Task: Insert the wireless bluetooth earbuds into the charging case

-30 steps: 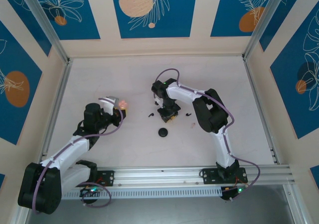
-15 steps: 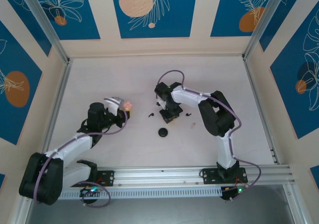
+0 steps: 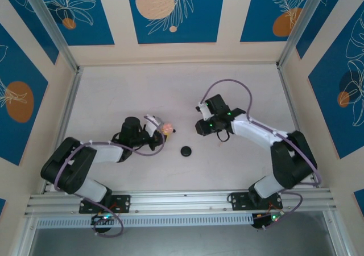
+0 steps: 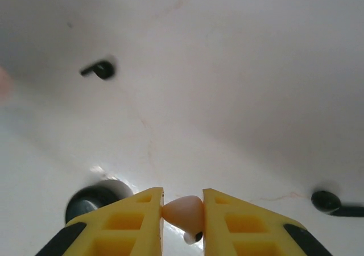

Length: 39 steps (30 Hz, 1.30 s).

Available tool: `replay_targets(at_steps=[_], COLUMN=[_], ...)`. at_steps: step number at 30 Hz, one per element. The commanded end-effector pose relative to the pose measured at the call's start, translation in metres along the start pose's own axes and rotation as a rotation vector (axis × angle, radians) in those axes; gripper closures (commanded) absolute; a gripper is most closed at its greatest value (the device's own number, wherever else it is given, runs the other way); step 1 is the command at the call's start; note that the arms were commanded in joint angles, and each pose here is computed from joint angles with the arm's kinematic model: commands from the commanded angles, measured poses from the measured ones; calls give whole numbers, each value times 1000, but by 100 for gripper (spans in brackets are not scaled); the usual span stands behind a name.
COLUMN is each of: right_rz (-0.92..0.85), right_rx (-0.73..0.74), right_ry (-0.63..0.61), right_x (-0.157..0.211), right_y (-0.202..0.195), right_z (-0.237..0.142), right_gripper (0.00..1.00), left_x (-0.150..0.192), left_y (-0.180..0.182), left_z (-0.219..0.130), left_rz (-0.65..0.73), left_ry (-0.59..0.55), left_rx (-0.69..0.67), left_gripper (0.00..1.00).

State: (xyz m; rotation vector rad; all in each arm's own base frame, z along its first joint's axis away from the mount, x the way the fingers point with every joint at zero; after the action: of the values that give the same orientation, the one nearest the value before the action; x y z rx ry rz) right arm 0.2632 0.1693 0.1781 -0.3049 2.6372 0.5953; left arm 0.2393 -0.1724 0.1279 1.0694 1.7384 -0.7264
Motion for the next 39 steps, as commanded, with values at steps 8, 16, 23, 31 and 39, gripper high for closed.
replay_targets(at_steps=[8,16,23,31,39], right_rz=[-142,-313,-425,-445,-453], right_rx=[-320,-502,-546,-542,-550], right_ry=[-289,-387,-378,-358,-345], right_x=[7,4,4,0,-4], right_y=[12,35,52,56,59], right_z=[-39,-54,-53,-43,-34], right_gripper=[79,81,81,81,81], left_x=[-24,-22,-18,-20,-21], left_y=[-8,-13,-19,-23,-25], left_z=[25,35,38,37,38], left_rz=[153,200,235,254,253], left_ry=[-240,-331,-370,-376,-379], left_rx=[125,198,225,232,241], left_gripper=[85,85,85,85,84])
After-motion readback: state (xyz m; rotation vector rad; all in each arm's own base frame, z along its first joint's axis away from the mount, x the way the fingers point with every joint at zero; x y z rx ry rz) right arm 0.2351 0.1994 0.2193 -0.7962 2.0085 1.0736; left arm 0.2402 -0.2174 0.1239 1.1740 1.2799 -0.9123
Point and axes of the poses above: each hand's point on the last joint's axis, 136 mm out from that joint toward the fingers, its own z axis out along the fingers, its own y axis along the line the jaws close on, x = y × z, the point moved 10 cm from there along -z, back along the fingers, and after that the axes turned 12 degrees about z, right-handed, at the moved point
